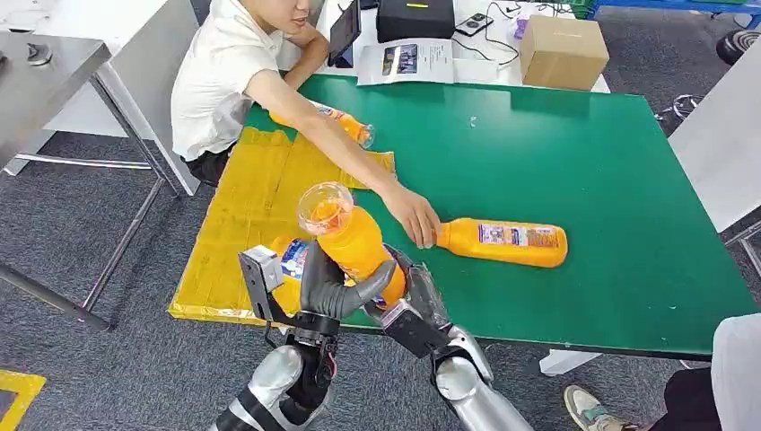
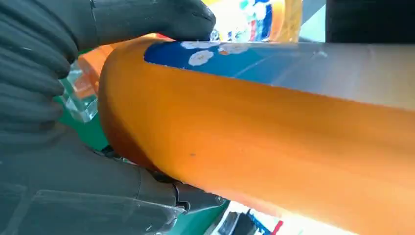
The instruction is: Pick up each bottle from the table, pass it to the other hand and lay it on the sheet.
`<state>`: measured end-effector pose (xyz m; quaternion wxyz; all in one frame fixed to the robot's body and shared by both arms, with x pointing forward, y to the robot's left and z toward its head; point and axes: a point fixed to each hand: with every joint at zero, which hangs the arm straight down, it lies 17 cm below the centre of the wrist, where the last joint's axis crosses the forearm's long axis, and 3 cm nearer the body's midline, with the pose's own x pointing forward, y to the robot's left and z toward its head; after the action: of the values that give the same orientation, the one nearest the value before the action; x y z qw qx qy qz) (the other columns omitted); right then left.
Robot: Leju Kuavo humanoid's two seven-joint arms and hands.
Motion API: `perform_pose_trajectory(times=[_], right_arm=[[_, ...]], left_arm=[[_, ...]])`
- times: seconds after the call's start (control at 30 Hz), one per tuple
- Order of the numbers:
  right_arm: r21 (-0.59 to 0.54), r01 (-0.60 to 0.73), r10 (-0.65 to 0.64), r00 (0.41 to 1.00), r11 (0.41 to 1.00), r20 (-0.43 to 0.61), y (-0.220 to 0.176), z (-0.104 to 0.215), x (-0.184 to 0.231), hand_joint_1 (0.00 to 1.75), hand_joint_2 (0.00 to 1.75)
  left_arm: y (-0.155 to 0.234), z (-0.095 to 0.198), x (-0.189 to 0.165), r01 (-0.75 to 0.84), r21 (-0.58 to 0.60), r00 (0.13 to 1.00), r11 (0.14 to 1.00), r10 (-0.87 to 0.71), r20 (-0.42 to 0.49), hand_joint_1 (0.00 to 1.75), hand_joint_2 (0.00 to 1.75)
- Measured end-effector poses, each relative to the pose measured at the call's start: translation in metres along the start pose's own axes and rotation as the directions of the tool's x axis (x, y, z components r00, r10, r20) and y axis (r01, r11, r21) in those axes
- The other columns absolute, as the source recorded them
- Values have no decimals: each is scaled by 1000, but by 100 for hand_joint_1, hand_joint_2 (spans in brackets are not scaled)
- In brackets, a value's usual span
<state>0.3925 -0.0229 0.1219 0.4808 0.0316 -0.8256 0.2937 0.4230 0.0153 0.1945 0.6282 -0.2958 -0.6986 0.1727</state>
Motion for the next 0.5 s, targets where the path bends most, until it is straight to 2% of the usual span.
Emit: perform_pose_trajectory(times=[0.03, 0.07, 0.2, 0.23, 0.37, 0.43, 0.5], right_arm=[[17, 49, -49, 999, 999, 6, 4, 1, 2, 21, 175], [24, 59, -59, 998, 998, 6, 7, 2, 3, 0, 175], [29, 88, -88, 996, 996, -2, 11, 6, 2, 0, 175], [32, 97, -97, 995, 995, -6, 12, 7, 2, 0, 0], [26, 96, -96, 995, 995, 1, 17, 16, 4, 0, 0], [1, 55, -55, 998, 998, 8, 16, 25, 4, 0, 0], [-22, 15, -15, 1000, 1000, 1, 13, 38, 0, 0, 0]], left_arm=[[-1, 1, 3, -29, -8, 1000, 1000, 29, -4, 175, 175], [0, 0, 4, -41, -10, 999, 999, 41, -9, 175, 175], [3, 1, 4, -62, -16, 998, 998, 62, -17, 175, 175], [4, 2, 4, -65, -15, 998, 998, 65, -16, 175, 175], [12, 14, 12, -49, -18, 999, 999, 49, 21, 175, 175], [13, 22, 24, 16, -20, 997, 1000, -14, 82, 175, 175], [15, 27, 37, 148, -15, 978, 989, -144, 153, 175, 175]])
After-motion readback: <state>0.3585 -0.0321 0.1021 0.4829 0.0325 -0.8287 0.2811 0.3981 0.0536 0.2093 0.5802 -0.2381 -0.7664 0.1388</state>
